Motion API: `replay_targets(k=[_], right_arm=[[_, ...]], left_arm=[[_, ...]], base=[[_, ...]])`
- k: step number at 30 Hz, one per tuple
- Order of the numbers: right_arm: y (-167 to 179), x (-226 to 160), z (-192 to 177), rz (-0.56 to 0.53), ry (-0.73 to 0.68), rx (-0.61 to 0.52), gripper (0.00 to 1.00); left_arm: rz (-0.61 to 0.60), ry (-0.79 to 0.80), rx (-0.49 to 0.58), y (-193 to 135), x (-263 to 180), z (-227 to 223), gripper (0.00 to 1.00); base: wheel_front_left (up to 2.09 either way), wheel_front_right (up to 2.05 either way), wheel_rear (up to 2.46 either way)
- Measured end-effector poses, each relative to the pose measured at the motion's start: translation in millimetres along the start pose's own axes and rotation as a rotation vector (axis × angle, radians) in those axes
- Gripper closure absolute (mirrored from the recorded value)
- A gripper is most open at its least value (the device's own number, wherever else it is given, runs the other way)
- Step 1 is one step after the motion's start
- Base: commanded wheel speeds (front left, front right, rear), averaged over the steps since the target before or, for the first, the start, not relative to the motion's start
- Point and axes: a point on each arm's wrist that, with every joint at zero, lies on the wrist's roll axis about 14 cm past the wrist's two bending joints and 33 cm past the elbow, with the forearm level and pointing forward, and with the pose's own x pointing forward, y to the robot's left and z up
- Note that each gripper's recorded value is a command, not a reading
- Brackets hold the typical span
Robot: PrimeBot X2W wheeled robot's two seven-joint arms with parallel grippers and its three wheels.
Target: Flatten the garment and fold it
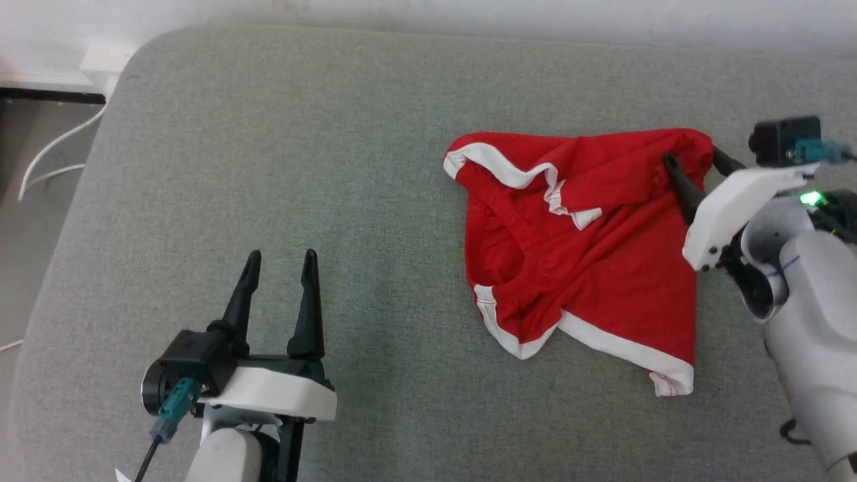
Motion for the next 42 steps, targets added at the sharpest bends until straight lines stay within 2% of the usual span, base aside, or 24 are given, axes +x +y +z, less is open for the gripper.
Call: replay_targets(k=[6, 10, 18, 22, 27, 30, 40, 42], right_arm=[[-3.2, -32.3, -0.5, -0.017, -0.155, -0.06, 0.0], [-2.8, -60.6, 2.1, -0.031, -0.246, -0.051, 0.0], [15.6, -125.3, 10.1, -0.047, -0.403, -0.033, 0.0], [28.0, -158.5, 7.5, -0.065, -0.423, -0.02, 0.0], [36.2, -191.9, -1.7, -0.097, -0.395, 0.005, 0.0], [36.9, -206.1, -6.2, -0.116, -0.374, 0.008, 0.0], [30.6, -225.8, -9.5, -0.168, -0.358, 0.029, 0.0], [29.2, -226.2, -12.8, -0.175, -0.349, 0.036, 0.0]], left_arm=[[-0.001, -0.003, 0.011, -0.7, -5.8, 2.4, 0.0], [-0.013, -0.009, 0.017, -3.8, -13.1, 5.0, 0.0], [-0.127, 0.022, 0.003, -33.9, -17.3, 1.2, 0.0], [-0.217, 0.086, 0.0, -60.0, -14.0, -5.2, 0.0], [-0.391, 0.203, -0.014, -112.7, -6.9, -14.8, 0.0], [-0.478, 0.3, 0.015, -138.4, -4.4, -27.2, 0.0], [-0.661, 0.613, 0.152, -175.5, -8.5, -79.3, 0.0], [-0.657, 0.634, 0.157, -171.4, -4.7, -83.8, 1.0]], base=[[0.0, 0.0, 0.0], [0.0, 0.0, 0.0], [0.0, 0.0, 0.0], [0.0, 0.0, 0.0], [0.0, 0.0, 0.0], [0.0, 0.0, 0.0], [0.0, 0.0, 0.0], [0.0, 0.0, 0.0]])
